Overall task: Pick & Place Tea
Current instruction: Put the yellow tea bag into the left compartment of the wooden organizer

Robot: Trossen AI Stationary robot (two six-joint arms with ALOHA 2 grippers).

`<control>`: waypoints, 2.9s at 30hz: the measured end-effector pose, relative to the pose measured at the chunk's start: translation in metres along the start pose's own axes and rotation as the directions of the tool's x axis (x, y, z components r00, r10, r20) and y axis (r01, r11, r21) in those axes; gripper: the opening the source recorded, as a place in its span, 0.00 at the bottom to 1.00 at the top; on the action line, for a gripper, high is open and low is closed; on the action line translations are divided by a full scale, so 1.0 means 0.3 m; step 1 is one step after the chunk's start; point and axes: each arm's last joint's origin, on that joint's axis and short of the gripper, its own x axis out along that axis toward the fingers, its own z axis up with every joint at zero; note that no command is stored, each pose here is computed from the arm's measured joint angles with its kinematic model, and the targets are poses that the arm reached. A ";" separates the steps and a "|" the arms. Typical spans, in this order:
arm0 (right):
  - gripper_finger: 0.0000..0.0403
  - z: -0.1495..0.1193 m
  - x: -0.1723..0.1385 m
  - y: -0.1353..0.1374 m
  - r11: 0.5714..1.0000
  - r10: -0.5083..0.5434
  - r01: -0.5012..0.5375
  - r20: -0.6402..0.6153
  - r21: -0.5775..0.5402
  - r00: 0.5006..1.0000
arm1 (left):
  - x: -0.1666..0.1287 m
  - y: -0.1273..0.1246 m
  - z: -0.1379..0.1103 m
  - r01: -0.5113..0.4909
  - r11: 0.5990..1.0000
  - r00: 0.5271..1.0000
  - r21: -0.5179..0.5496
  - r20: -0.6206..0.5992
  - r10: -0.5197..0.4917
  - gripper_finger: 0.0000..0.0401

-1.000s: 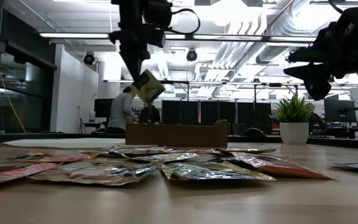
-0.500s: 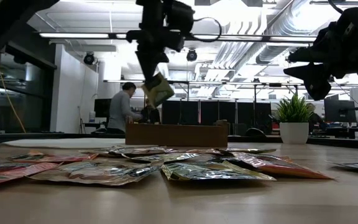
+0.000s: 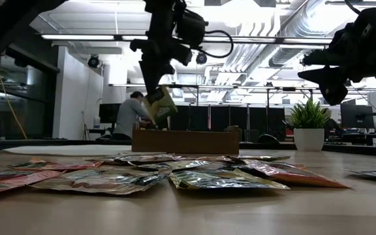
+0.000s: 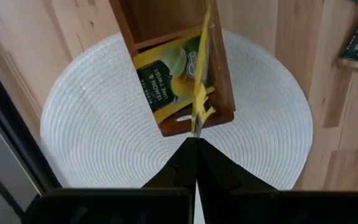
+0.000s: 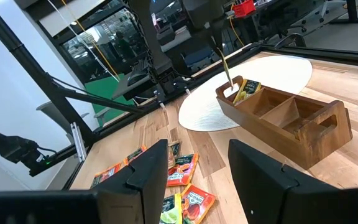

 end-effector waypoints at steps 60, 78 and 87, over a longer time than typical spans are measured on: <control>0.41 0.000 0.000 0.000 1.000 0.000 0.000 0.000 0.000 1.000 | 0.045 0.006 0.026 -0.082 0.996 0.996 -0.045 0.016 0.082 0.26; 0.41 0.000 0.000 0.000 1.000 0.000 0.000 0.000 0.000 1.000 | 0.008 -0.353 0.247 -0.015 0.999 0.935 0.046 0.354 -0.002 0.26; 0.41 0.000 0.000 0.000 1.000 0.000 0.000 0.000 0.000 1.000 | 0.116 -0.468 0.272 0.116 0.988 0.937 -0.101 0.341 -0.075 0.26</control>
